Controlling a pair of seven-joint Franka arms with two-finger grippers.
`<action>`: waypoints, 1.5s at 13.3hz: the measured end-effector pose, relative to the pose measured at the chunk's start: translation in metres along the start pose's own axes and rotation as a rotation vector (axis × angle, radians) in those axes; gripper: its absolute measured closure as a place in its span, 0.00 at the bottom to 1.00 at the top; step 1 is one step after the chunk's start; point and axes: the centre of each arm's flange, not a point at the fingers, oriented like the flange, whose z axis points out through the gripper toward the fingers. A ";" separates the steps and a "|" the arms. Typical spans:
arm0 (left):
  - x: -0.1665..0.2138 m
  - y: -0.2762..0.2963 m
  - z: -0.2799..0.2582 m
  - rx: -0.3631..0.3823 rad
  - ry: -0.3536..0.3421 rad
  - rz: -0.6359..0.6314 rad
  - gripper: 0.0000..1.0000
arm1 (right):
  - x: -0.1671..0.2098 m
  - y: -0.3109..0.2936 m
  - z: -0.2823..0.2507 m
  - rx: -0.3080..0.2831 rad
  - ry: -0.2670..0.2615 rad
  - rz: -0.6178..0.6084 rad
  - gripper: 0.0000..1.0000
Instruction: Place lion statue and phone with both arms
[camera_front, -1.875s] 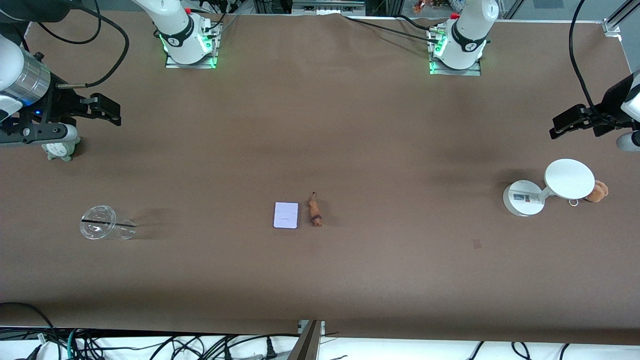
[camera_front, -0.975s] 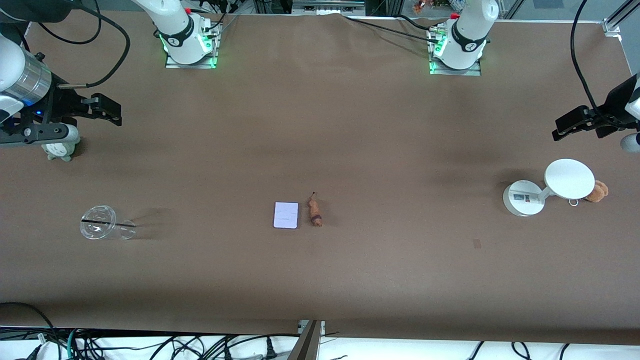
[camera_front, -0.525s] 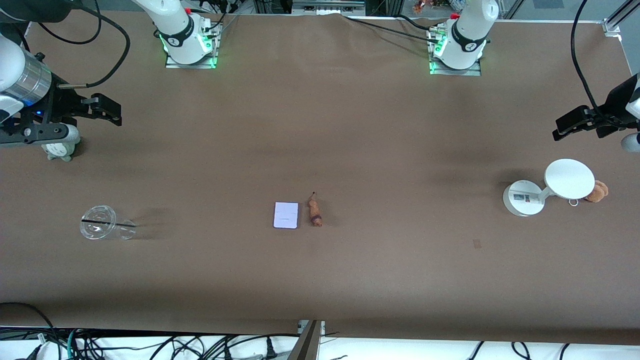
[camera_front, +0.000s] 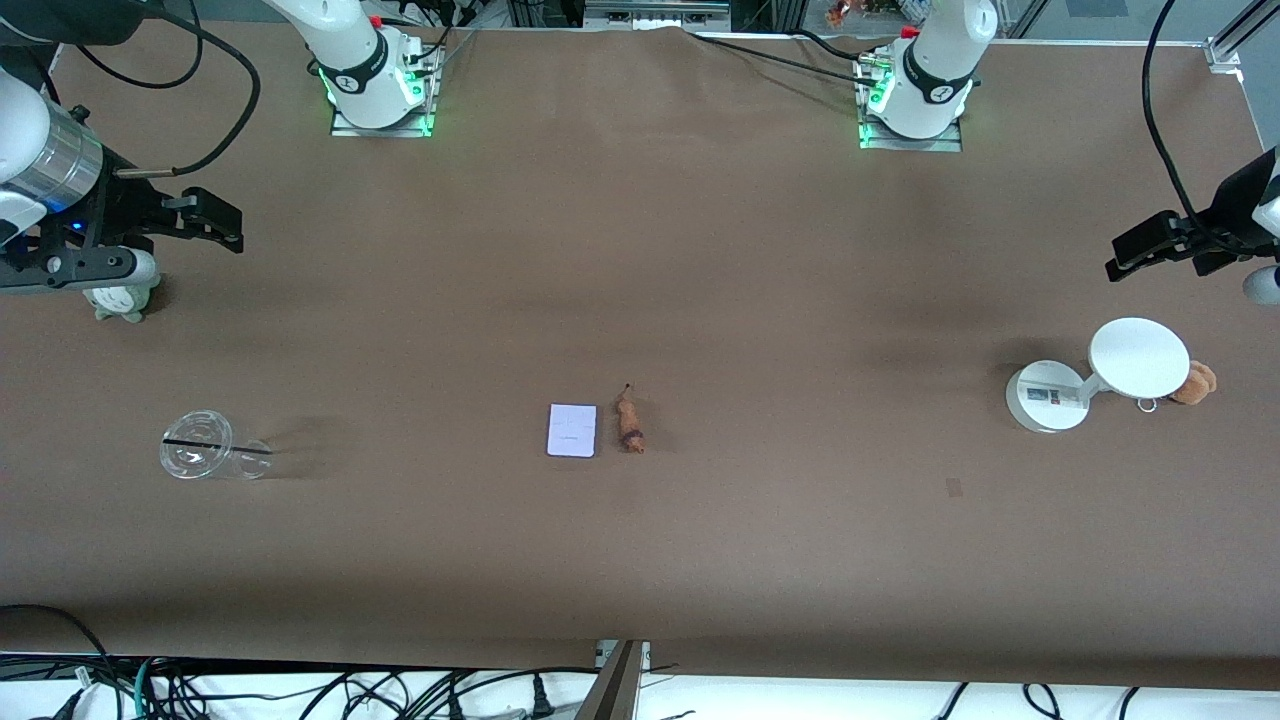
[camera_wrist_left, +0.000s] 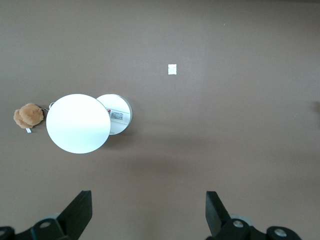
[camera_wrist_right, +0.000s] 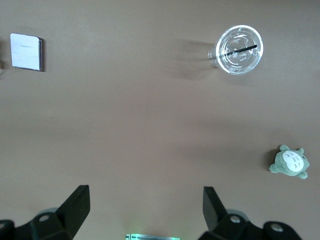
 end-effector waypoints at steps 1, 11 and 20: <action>0.000 0.000 0.000 0.000 0.000 0.000 0.00 | 0.000 0.000 0.000 0.000 0.000 0.000 0.00; 0.000 -0.001 0.000 0.000 0.000 -0.001 0.00 | 0.016 -0.002 0.016 -0.001 0.006 -0.003 0.00; 0.000 -0.001 0.000 0.000 0.001 -0.001 0.00 | 0.031 -0.003 0.044 -0.002 -0.040 -0.004 0.00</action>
